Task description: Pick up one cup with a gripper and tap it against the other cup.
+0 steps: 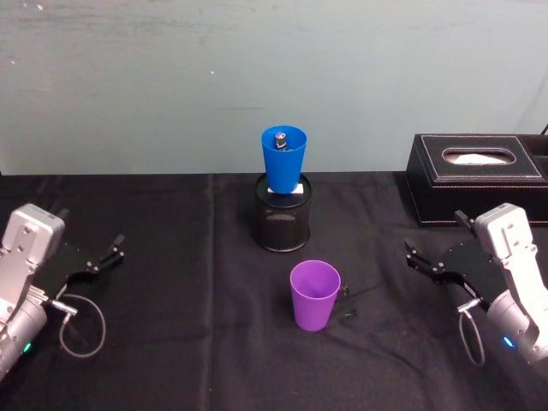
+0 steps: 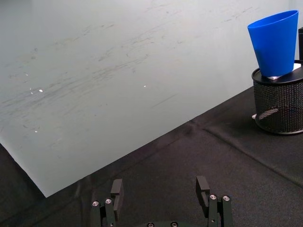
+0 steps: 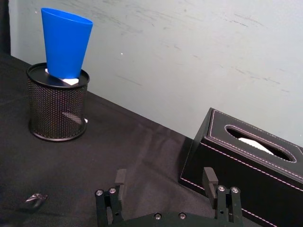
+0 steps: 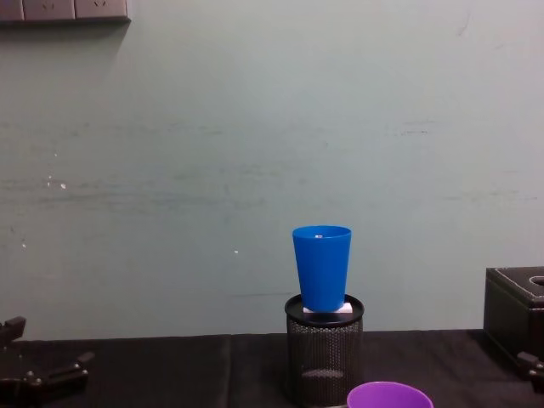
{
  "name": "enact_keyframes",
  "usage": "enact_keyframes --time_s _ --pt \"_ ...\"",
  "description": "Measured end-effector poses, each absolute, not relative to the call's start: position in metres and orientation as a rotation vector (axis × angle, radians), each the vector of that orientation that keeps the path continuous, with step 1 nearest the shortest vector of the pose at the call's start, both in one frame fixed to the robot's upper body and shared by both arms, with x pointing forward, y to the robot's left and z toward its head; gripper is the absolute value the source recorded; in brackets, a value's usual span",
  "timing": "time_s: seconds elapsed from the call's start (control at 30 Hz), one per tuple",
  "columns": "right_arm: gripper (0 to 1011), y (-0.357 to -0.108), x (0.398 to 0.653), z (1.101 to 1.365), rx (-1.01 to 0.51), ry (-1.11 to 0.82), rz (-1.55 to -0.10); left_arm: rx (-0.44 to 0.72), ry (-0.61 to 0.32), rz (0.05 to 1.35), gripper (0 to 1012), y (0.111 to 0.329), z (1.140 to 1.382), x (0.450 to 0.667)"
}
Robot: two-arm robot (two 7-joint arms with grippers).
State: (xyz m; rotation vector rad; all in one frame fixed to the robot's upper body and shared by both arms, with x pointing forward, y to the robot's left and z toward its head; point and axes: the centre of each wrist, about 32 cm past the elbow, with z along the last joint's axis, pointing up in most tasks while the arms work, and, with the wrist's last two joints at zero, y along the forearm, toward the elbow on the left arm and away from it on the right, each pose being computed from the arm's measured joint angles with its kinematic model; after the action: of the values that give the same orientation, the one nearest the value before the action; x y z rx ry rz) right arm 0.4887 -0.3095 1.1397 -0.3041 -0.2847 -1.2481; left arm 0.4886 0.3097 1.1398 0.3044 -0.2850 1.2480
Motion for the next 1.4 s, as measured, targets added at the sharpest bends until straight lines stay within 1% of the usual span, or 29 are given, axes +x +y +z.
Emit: enact_keyframes --time_s 1.4 --pt "1004 -0.3097 0.4886 1.1398 -0.304 -0.285 -1.248 0.305 -0.285 1.248 1000 0.3097 1.1398 0.4886"
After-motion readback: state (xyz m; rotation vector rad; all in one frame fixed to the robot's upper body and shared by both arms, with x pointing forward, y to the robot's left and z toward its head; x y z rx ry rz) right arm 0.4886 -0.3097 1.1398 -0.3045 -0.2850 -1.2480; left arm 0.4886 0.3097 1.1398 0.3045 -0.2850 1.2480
